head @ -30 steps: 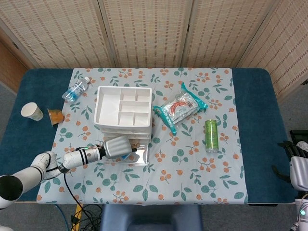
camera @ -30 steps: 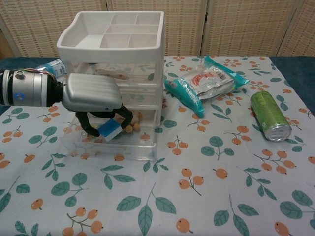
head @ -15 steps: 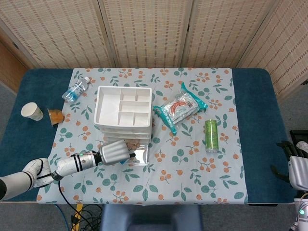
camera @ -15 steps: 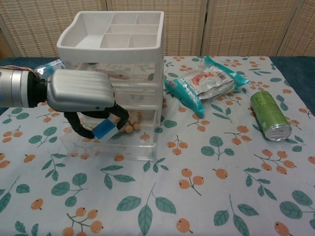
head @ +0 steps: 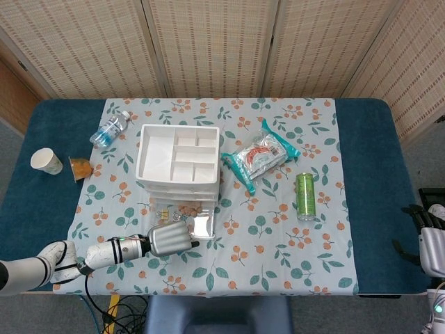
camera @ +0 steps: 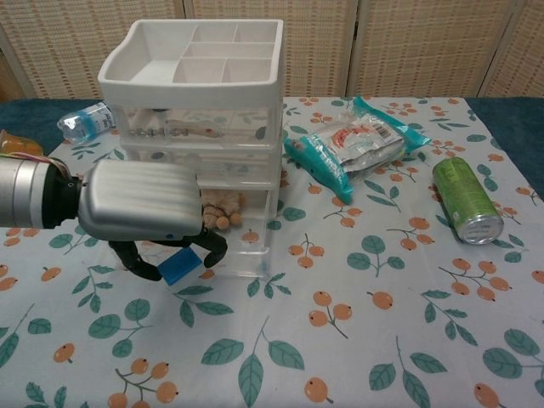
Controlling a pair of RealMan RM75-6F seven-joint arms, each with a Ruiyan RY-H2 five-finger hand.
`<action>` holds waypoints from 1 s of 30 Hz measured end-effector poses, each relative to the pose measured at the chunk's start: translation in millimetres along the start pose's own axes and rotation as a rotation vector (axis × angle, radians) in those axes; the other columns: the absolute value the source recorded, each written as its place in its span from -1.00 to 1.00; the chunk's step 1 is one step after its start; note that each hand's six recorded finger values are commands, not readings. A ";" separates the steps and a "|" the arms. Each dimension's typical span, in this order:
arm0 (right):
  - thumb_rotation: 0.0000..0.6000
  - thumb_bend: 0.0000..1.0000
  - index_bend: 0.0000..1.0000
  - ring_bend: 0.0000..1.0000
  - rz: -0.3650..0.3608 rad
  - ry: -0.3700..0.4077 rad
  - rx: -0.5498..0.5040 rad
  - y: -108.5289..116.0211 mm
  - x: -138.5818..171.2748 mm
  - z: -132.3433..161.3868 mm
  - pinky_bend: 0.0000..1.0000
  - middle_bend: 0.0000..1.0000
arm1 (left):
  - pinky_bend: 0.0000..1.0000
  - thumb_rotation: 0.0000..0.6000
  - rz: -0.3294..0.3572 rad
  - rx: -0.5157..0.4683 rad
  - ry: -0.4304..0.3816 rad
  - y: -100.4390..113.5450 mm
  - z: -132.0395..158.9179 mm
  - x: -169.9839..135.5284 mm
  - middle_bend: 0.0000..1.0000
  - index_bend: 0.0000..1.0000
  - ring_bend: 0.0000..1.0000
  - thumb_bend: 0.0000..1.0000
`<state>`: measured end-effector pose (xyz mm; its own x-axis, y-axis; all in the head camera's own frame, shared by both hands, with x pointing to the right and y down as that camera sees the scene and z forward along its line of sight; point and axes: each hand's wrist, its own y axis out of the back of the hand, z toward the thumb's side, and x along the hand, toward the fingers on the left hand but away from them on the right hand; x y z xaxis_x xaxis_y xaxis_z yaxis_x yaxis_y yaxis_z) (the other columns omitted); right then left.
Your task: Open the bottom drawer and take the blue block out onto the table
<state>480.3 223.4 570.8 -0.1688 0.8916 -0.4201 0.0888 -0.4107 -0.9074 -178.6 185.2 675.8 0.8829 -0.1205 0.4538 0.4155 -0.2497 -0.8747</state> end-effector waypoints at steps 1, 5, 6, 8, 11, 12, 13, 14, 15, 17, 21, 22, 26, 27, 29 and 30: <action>1.00 -0.47 -0.56 -0.50 0.000 -0.001 0.000 0.1 0.2 -0.3 -0.57 -0.65 | 1.00 1.00 -0.001 0.003 0.002 -0.7 0.6 0.5 0.87 -0.12 1.00 -0.66; 1.00 -0.47 -0.56 -0.50 -0.003 -0.001 -0.002 0.6 0.7 -1.1 -0.57 -0.65 | 1.00 1.00 -0.001 0.007 0.011 -1.0 2.1 0.6 0.87 -0.27 1.00 -0.66; 1.00 -0.47 -0.56 -0.50 -0.003 -0.001 -0.002 0.7 0.7 -1.2 -0.57 -0.65 | 1.00 1.00 0.000 0.008 0.013 -0.8 2.3 0.4 0.87 -0.28 1.00 -0.66; 1.00 -0.47 -0.56 -0.50 -0.004 0.001 -0.003 0.8 0.7 -1.0 -0.57 -0.65 | 1.00 1.00 0.002 0.009 0.020 -0.1 2.9 -0.5 0.86 -0.32 1.00 -0.66; 1.00 -0.46 -0.56 -0.50 -0.004 0.003 -0.003 1.0 0.8 -1.1 -0.57 -0.65 | 1.00 1.00 0.014 0.004 0.032 2.2 4.7 -2.3 0.86 -0.38 1.00 -0.66; 1.00 -0.46 -0.56 -0.50 -0.006 0.004 -0.002 1.6 0.7 -1.0 -0.57 -0.65 | 1.00 1.00 0.019 0.005 0.036 3.2 4.3 -2.9 0.86 -0.39 1.00 -0.66; 1.00 -0.46 -0.56 -0.50 -0.008 0.006 -0.002 2.3 0.6 -0.8 -0.57 -0.65 | 1.00 1.00 0.027 0.004 0.044 5.1 3.5 -3.9 0.86 -0.39 1.00 -0.66; 1.00 -0.46 -0.56 -0.50 -0.010 0.008 -0.001 3.2 0.4 -0.5 -0.57 -0.64 | 1.00 1.00 0.035 -0.001 0.052 7.0 2.8 -4.9 0.86 -0.39 1.00 -0.66; 1.00 -0.46 -0.56 -0.50 -0.013 0.011 0.001 4.5 0.2 -0.2 -0.57 -0.65 | 1.00 1.00 0.045 -0.008 0.062 9.2 1.5 -6.2 0.85 -0.39 1.00 -0.66; 1.00 -0.47 -0.56 -0.50 -0.017 0.014 0.005 6.7 -0.3 0.1 -0.57 -0.64 | 1.00 1.00 0.070 -0.028 0.097 14.9 -3.9 -11.1 0.83 -0.39 1.00 -0.66; 1.00 -0.47 -0.56 -0.50 -0.022 0.023 0.013 10.5 -2.1 1.5 -0.57 -0.64 | 1.00 1.00 0.109 -0.084 0.181 23.2 -17.1 -26.0 0.75 -0.39 0.96 -0.66; 1.00 -0.46 -0.56 -0.50 -0.021 0.024 0.013 10.8 -2.5 1.9 -0.57 -0.64 | 1.00 1.00 0.117 -0.109 0.209 24.4 -20.4 -31.8 0.74 -0.39 0.95 -0.66; 1.00 -0.46 -0.56 -0.50 -0.009 0.024 -0.010 11.1 -3.1 4.5 -0.57 -0.64 | 1.00 1.00 0.126 -0.178 0.310 22.8 -30.5 -56.1 0.67 -0.39 0.81 -0.66; 1.00 -0.47 -0.56 -0.49 -0.004 0.025 -0.016 11.6 -3.7 5.1 -0.57 -0.63 | 1.00 1.00 0.125 -0.187 0.335 21.5 -32.8 -62.3 0.65 -0.38 0.78 -0.66; 1.00 -0.47 -0.56 -0.48 -0.001 0.028 -0.012 12.5 -5.0 5.7 -0.57 -0.61 | 1.00 1.00 0.118 -0.200 0.399 17.2 -38.1 -77.1 0.61 -0.34 0.71 -0.66; 1.00 -0.47 -0.56 -0.49 0.000 0.032 -0.010 12.8 -5.9 6.6 -0.57 -0.60 | 1.00 1.00 0.115 -0.201 0.427 15.0 -40.2 -83.6 0.60 -0.32 0.69 -0.66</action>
<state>476.0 211.6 561.6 -0.1375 0.8972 -0.4196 0.0984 -0.4092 -0.9071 -254.9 152.9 631.6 0.7342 -0.5314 0.4226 0.2330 -0.3874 -0.8920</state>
